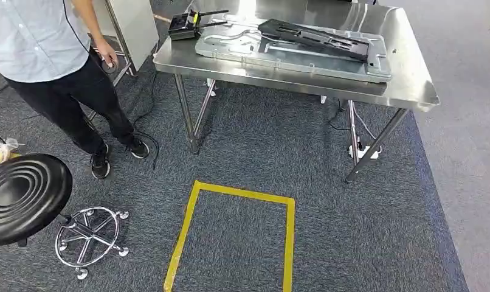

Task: Take the parts from the cabinet and place them on the table.

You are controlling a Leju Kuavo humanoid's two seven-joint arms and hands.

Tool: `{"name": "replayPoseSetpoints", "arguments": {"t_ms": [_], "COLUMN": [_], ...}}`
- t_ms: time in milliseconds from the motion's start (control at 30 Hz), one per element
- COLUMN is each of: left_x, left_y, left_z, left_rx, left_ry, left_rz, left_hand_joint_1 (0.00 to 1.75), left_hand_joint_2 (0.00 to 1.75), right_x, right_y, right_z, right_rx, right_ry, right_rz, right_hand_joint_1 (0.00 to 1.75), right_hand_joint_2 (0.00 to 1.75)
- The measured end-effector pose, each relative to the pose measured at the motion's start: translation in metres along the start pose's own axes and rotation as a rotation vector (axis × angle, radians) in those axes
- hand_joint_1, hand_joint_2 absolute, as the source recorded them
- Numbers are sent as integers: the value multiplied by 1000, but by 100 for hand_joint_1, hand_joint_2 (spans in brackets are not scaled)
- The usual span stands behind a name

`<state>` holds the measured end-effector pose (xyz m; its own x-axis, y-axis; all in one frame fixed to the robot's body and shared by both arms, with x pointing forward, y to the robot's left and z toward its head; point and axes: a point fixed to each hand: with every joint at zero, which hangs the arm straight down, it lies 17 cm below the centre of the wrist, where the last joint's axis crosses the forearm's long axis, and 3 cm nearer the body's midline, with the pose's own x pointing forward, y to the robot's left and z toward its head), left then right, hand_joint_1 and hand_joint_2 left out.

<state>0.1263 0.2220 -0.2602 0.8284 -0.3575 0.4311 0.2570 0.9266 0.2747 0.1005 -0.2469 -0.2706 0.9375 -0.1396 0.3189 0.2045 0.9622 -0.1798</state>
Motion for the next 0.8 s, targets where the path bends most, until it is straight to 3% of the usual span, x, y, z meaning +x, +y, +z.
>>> {"name": "replayPoseSetpoints", "arguments": {"t_ms": [433,800], "left_x": [0,-2], "left_y": [1,1], "left_z": [0,1], "left_rx": [16,20], "left_ry": [10,14], "left_rz": [26,33], "left_hand_joint_1": [0,0], "left_hand_joint_2": [0,0], "right_x": [16,16], "right_y": [-13,-13], "right_z": [-2,-1], "right_rx": [-64,-64], "right_ry": [-87,-94], "right_rz": [52,61], "right_hand_joint_1": [0,0], "right_hand_joint_2": [0,0]}}
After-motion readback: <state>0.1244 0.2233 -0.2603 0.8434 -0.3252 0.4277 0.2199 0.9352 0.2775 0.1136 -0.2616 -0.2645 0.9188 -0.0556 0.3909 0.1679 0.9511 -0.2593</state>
